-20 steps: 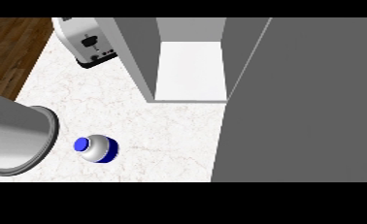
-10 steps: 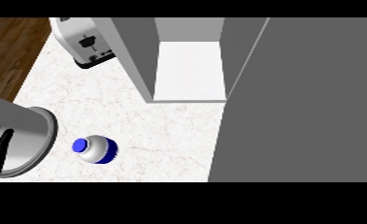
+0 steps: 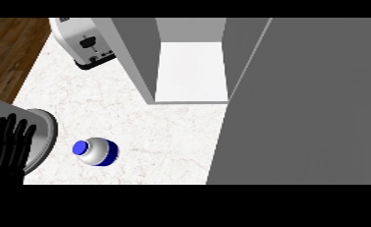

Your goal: Pick up the bottled water, place it into the cabinet and close the cabinet

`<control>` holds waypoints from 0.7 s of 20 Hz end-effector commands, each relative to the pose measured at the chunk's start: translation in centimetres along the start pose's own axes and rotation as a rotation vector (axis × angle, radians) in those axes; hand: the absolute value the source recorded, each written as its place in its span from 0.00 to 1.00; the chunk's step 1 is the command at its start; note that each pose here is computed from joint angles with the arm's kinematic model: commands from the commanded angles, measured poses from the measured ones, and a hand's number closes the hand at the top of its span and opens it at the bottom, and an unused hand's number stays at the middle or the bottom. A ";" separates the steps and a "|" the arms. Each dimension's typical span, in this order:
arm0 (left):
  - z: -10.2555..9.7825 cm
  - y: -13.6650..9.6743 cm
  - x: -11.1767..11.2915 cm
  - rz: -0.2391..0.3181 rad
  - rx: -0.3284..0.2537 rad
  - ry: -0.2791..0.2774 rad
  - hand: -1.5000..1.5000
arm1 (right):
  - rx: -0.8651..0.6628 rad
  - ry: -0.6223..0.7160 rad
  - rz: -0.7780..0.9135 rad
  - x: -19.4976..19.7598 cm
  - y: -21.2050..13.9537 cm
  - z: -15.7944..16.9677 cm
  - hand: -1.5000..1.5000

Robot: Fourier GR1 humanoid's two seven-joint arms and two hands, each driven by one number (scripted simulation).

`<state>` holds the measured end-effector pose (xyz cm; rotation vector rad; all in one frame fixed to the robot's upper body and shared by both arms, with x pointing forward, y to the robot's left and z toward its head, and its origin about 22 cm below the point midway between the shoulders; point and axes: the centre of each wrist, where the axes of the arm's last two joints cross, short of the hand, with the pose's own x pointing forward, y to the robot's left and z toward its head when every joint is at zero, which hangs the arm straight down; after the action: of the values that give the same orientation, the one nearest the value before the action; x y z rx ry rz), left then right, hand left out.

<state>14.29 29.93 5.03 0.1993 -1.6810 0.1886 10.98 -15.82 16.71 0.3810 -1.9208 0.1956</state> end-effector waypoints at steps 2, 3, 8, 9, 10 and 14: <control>-2.1 -0.3 -2.7 -0.007 -0.003 0.028 0.00 | -0.027 -0.052 0.089 1.8 -0.7 1.3 0.00; -0.7 -0.8 -3.7 -0.008 -0.028 0.042 0.00 | -0.018 -0.048 0.090 2.2 -0.5 2.1 0.00; -1.4 -2.3 -6.6 -0.019 -0.059 0.022 0.00 | -0.013 -0.053 0.081 2.4 0.0 2.0 0.00; -2.5 -2.8 -7.1 -0.009 -0.065 0.036 0.00 | -0.046 -0.069 0.092 1.9 0.0 0.9 0.00; -2.3 -3.3 -6.3 0.002 -0.068 0.038 0.00 | -0.006 -0.046 0.080 2.0 -0.3 2.1 0.00; -1.6 -2.7 -9.2 -0.003 -0.075 0.067 0.00 | -0.038 -0.060 0.102 3.3 -0.4 1.7 0.00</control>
<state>17.28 28.70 -2.04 0.1436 -1.6348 0.1459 10.63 -15.86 16.44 0.3543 -1.9222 0.2018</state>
